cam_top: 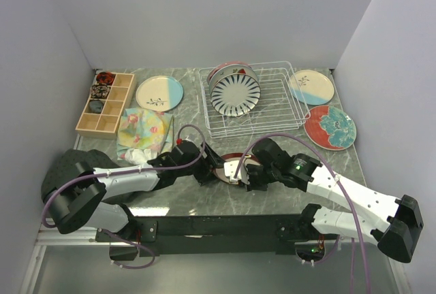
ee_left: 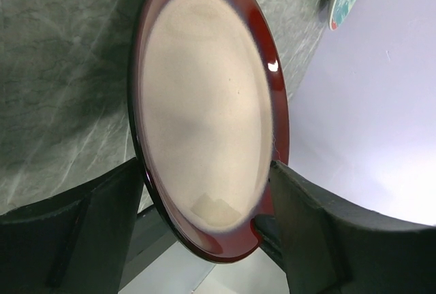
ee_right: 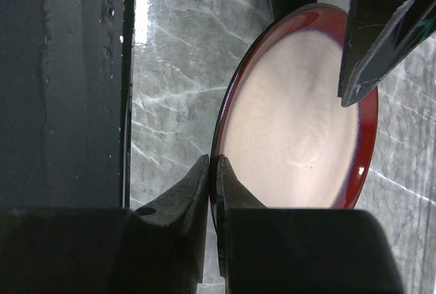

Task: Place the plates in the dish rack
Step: Pass the plate from the right arm to the left

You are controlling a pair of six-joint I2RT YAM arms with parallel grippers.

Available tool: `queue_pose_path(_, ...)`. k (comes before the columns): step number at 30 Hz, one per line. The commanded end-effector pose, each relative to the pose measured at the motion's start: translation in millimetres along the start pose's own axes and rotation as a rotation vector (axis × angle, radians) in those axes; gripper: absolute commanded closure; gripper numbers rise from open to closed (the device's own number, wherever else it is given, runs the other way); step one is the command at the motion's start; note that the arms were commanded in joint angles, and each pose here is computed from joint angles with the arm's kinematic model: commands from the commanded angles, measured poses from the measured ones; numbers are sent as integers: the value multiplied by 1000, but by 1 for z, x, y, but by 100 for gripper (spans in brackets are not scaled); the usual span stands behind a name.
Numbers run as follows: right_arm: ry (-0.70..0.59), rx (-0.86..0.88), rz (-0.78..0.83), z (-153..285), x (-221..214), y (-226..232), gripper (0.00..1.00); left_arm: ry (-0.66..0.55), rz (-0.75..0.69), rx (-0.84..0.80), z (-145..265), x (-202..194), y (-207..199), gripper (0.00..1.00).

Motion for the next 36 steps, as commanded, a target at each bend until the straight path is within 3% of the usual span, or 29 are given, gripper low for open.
queue_pose_path(1,-98,-42,47,1,20,-9,100,15,-10,-75,0,-6,-20,22)
queue_pose_path(5,-95,-36,44,-1,20,-9,100,23,-10,-72,-3,-9,-19,23)
queue_pose_path(9,-91,-35,40,-2,20,-10,100,33,-12,-73,-7,-11,-17,30)
queue_pose_path(12,-91,-21,40,-3,20,-9,100,35,-24,-98,-6,-12,-20,41)
queue_pose_path(13,-92,-17,42,-4,20,-8,100,29,-33,-105,-5,-11,-20,50)
queue_pose_path(15,-94,10,46,-4,20,-5,100,17,-50,-126,-3,-10,-23,56)
queue_pose_path(19,-78,61,55,-4,17,0,99,-12,-156,-204,9,-9,-33,79)
queue_pose_path(25,-82,118,79,-1,16,9,73,-39,-344,-289,26,-10,-40,99)
queue_pose_path(28,-69,123,80,0,15,9,60,-54,-422,-295,29,-9,-40,99)
queue_pose_path(32,-75,103,77,11,15,6,36,-84,-515,-269,32,-4,-44,99)
queue_pose_path(36,-116,11,46,39,10,-6,16,-82,-644,-308,46,-4,-57,99)
Point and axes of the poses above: each gripper's point midway between its finger pads, its own z axis back along the fingers, its own y axis along the line the jaws close on, x = y × z, the point moved 6 cm from there along z, back along the fingers, and after that the axes turned 3 degrees about z, right-handed, at the moved point
